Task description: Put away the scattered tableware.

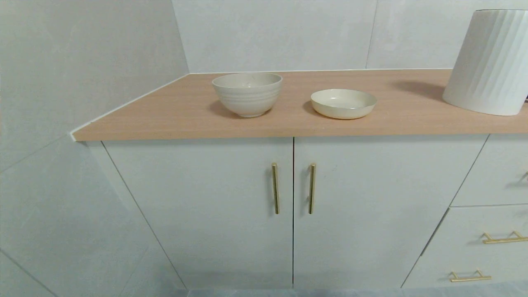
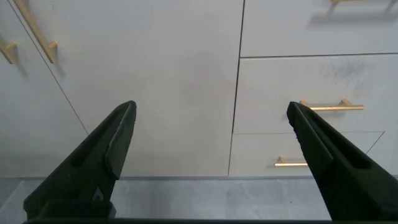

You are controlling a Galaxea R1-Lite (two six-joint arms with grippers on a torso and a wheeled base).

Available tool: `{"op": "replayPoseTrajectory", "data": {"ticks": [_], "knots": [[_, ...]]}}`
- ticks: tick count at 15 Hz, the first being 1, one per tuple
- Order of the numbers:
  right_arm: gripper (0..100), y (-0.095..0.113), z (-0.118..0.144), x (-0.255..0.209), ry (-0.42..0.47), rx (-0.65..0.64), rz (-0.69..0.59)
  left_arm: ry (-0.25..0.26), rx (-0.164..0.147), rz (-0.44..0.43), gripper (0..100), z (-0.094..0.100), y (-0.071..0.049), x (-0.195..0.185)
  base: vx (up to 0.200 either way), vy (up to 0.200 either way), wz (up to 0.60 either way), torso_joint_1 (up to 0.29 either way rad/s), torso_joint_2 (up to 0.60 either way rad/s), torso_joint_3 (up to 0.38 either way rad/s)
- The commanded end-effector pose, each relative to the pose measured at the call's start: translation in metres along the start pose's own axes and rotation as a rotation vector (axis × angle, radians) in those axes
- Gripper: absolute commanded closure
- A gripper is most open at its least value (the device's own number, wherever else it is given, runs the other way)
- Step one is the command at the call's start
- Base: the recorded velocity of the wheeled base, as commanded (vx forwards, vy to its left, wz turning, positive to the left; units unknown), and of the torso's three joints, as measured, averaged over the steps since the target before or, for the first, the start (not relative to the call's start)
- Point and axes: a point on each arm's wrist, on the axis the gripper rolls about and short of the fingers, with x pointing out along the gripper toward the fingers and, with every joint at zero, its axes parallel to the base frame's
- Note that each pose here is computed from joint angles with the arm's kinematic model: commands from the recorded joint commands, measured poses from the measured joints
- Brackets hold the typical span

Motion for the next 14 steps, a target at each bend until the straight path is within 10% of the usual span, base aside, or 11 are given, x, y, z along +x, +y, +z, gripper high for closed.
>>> {"op": "replayPoseTrajectory", "data": {"ticks": [1,4,9,14], "knots": [[0,0.0,0.0,0.0,-0.001,-0.009,0.0,-0.001,0.0,0.001,0,0.0,0.0,0.0,0.0,0.0,0.0,0.0,0.0,0.0],[0,0.002,0.048,-0.012,-0.138,0.037,0.061,-0.001,0.0,0.001,0,0.0,0.0,0.0,0.0,0.0,0.0,0.0,0.0,0.0],[0,0.018,0.124,0.091,0.323,0.089,0.472,0.001,-0.001,0.001,0,0.0,0.0,0.0,0.0,0.0,0.0,0.0,0.0,0.0],[0,0.084,0.155,0.191,0.417,0.037,0.672,0.001,-0.001,0.001,0,0.0,0.0,0.0,0.0,0.0,0.0,0.0,0.0,0.0]]}}
